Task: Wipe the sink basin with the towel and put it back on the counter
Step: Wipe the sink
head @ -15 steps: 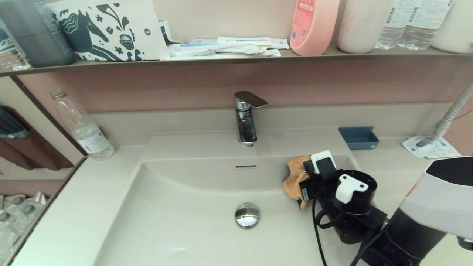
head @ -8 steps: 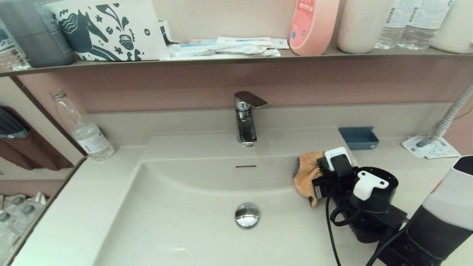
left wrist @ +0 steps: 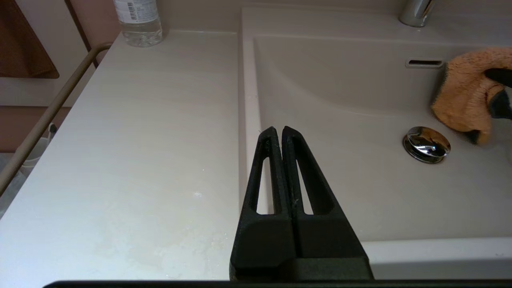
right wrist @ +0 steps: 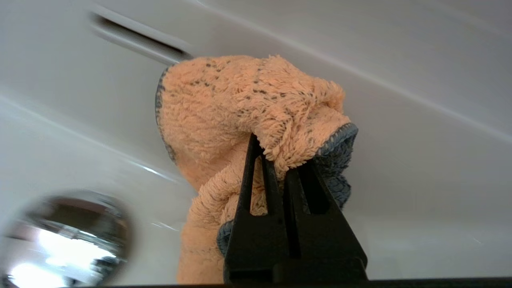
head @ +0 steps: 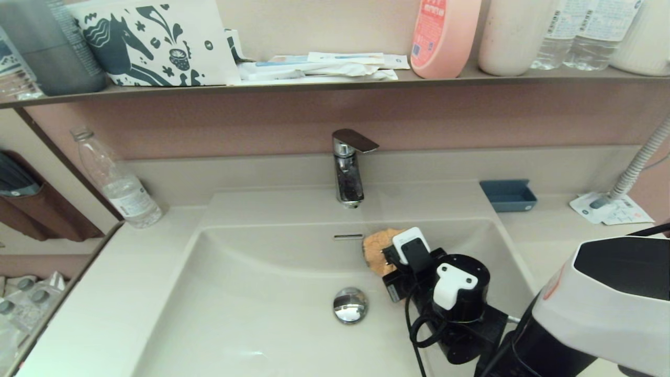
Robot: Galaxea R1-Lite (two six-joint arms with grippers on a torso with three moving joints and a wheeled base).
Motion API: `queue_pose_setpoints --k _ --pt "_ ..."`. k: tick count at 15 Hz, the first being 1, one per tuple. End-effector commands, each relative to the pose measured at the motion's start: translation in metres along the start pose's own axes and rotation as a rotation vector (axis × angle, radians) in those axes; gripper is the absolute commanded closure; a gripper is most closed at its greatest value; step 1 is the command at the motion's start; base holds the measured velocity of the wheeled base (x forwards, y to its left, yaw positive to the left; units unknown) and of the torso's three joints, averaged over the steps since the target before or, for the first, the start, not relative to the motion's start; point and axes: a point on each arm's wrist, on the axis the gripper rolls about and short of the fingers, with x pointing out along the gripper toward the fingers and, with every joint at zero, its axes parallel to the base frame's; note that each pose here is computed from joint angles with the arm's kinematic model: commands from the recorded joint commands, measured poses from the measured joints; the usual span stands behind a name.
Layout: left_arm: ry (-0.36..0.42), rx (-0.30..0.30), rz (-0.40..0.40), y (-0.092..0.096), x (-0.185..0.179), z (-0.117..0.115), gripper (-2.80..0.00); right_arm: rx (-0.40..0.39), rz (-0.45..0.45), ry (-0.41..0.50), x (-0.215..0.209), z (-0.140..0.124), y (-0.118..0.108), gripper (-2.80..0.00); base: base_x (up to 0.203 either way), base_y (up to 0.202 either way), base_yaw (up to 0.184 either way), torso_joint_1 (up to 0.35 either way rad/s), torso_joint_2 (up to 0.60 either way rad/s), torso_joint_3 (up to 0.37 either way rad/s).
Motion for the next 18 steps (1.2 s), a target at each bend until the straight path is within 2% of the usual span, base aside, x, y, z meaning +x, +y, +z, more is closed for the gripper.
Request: queue_pose_setpoints --k 1,4,8,13,18 --pt "0.000 -0.001 -0.001 0.000 0.000 0.000 0.00 0.006 0.029 -0.027 0.004 0.004 0.019 0.00 0.000 0.000 0.000 0.000 0.00 0.000" --pt "0.000 -0.002 -0.001 0.000 0.000 0.000 0.00 -0.005 0.065 -0.025 -0.002 0.015 0.042 0.00 0.000 0.000 0.000 0.000 0.00 0.000" --pt "0.000 -0.001 0.000 0.000 0.000 0.000 0.00 -0.006 0.054 -0.019 -0.002 0.015 0.039 0.00 0.000 0.000 0.000 0.000 0.00 0.000" --pt "0.000 -0.001 0.000 0.000 0.000 0.000 0.00 -0.006 -0.042 0.020 0.004 0.010 -0.004 0.00 0.000 0.000 0.000 0.000 0.00 0.000" --pt "0.000 -0.001 0.000 0.000 0.000 0.000 0.00 -0.015 -0.158 0.094 0.006 -0.007 -0.057 0.00 0.000 0.000 0.000 0.000 0.00 0.000"
